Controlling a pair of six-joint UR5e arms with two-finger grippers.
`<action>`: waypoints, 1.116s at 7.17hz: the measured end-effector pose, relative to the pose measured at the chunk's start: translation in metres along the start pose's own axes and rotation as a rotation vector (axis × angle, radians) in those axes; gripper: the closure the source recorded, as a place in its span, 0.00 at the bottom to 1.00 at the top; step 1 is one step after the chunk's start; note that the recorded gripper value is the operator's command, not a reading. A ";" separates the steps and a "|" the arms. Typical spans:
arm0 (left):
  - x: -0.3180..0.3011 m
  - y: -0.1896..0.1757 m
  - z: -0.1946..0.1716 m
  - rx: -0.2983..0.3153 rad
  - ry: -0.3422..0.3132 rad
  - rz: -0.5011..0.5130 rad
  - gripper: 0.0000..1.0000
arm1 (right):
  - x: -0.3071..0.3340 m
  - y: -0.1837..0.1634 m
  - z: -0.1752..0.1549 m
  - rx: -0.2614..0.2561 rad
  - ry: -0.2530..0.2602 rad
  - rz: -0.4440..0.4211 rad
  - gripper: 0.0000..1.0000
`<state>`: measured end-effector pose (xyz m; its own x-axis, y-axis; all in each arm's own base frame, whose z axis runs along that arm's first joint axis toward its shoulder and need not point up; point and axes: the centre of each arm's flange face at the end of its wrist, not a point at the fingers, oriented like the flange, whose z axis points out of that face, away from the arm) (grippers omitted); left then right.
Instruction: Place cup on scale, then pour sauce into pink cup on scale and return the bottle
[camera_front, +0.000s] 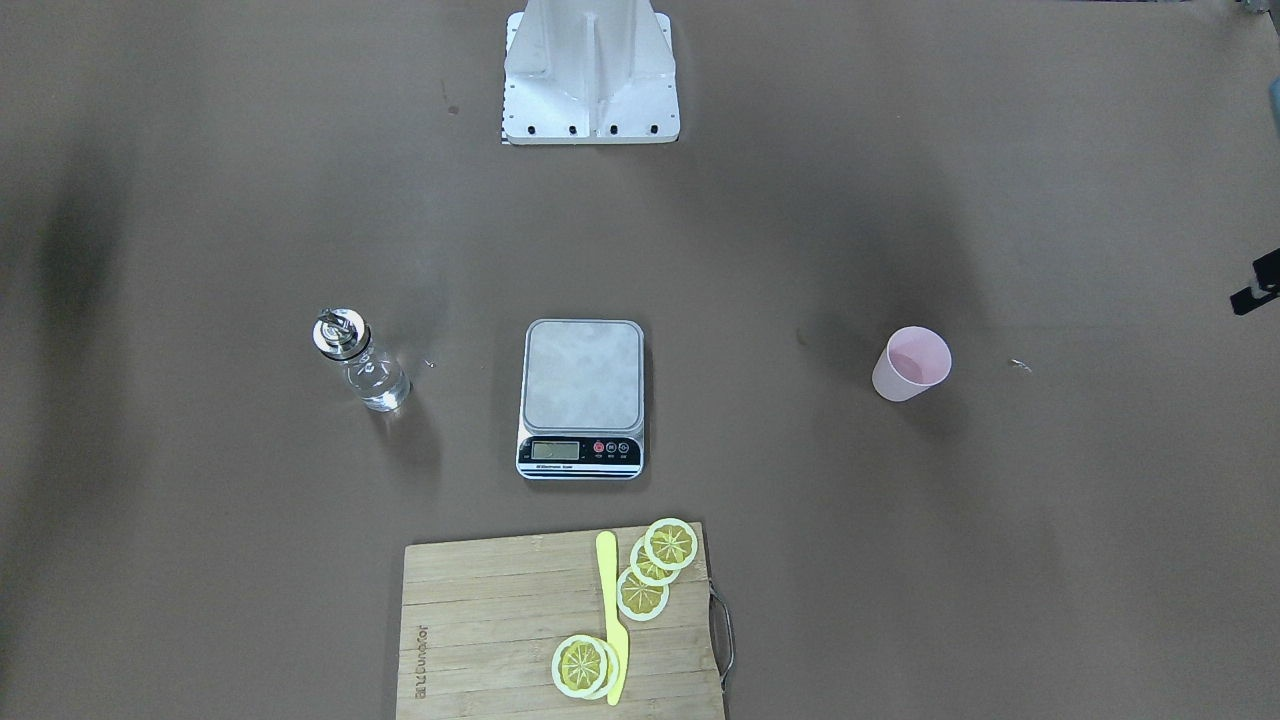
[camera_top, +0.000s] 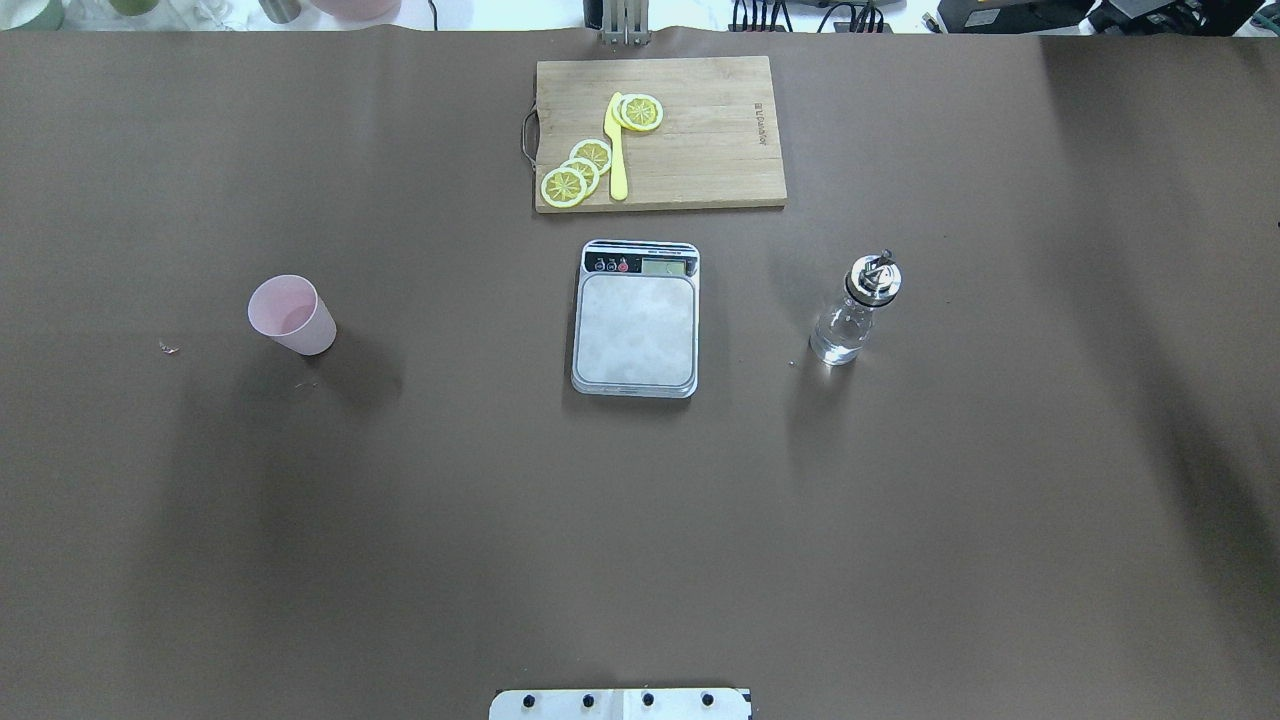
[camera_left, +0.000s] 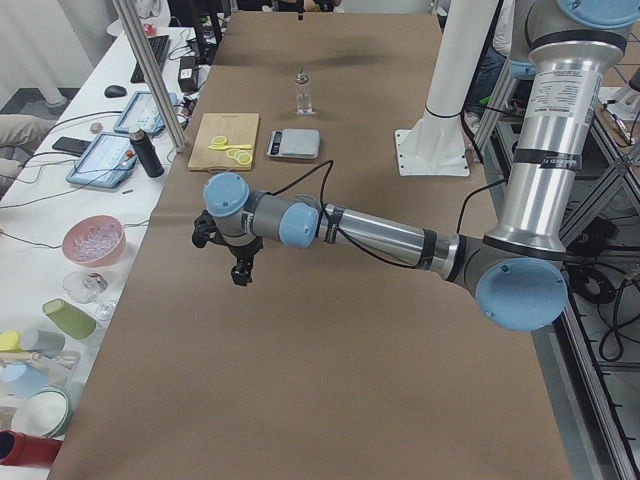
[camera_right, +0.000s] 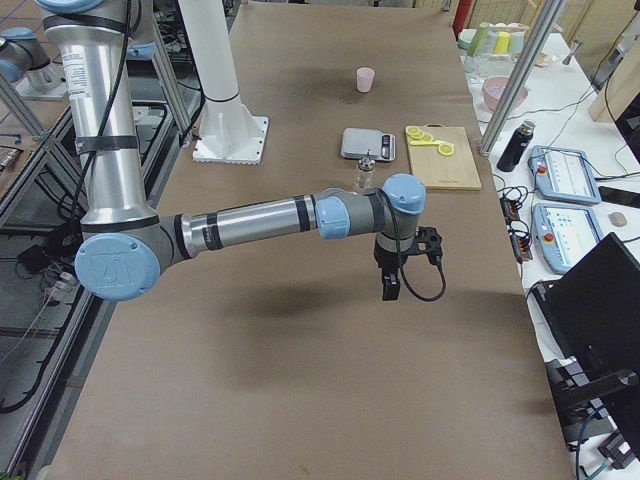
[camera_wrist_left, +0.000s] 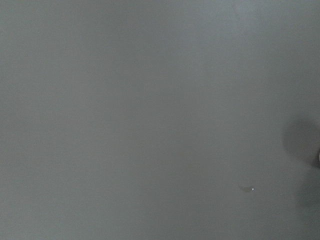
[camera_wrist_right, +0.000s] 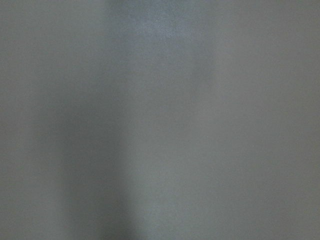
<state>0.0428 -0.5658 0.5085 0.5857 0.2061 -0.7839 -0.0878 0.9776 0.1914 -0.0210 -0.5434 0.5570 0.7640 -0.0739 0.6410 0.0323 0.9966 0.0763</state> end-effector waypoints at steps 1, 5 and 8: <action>0.029 -0.013 0.006 0.021 -0.004 0.051 0.01 | 0.001 -0.001 0.001 -0.002 0.001 0.009 0.00; 0.132 -0.041 0.064 0.068 -0.012 0.102 0.00 | -0.001 -0.008 0.002 0.000 0.006 0.010 0.00; 0.164 -0.039 0.097 0.037 -0.049 0.060 0.00 | -0.006 -0.014 -0.001 0.005 0.003 0.002 0.00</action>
<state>0.2205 -0.5746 0.4296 0.6188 0.2612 -0.7408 -0.0945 0.9610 0.2599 -0.0258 -0.5567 0.5516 0.7657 -0.0713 0.6392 0.0274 0.9966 0.0783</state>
